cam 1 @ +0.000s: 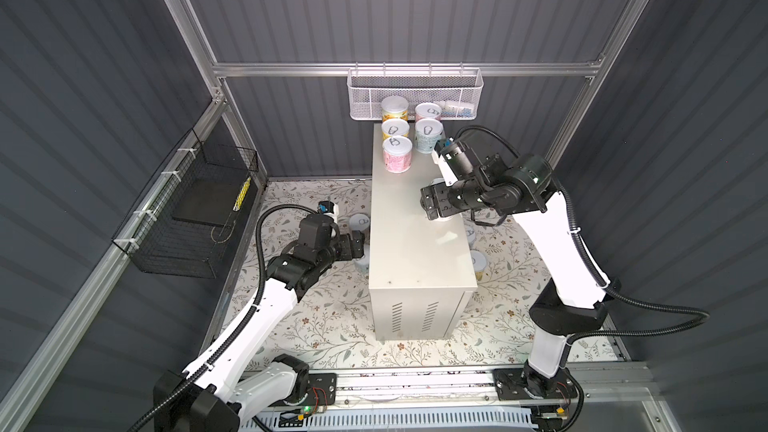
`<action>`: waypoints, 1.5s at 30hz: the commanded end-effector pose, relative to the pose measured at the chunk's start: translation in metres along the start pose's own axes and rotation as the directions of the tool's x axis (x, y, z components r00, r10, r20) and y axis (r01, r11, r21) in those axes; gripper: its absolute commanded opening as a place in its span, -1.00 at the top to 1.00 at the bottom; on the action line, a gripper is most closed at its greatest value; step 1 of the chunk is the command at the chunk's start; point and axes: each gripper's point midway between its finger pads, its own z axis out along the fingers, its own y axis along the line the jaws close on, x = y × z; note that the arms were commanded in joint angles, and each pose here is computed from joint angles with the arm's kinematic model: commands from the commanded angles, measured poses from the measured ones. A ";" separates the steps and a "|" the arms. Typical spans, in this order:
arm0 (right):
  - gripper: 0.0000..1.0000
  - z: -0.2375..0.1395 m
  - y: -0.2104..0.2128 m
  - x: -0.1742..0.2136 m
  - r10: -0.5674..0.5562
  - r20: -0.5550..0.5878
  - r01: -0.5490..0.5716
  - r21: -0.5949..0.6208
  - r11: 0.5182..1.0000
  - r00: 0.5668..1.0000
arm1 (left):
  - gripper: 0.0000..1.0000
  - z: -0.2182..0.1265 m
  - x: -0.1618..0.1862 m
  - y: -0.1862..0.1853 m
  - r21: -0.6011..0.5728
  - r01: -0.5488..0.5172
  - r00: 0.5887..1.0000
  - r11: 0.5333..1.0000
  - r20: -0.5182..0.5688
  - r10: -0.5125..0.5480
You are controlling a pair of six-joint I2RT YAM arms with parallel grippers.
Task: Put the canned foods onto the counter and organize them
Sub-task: 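Lower the green-labelled can onto the cabinet top near the pink can, then push the green-labelled can into the cluster beside the pink can with the right gripper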
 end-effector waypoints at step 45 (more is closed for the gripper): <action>-0.26 0.010 -0.014 -0.021 0.116 0.223 -0.103 -0.071 0.992 0.968 | -0.93 0.000 0.002 0.006 -0.008 0.021 0.999 1.000 0.024 -0.021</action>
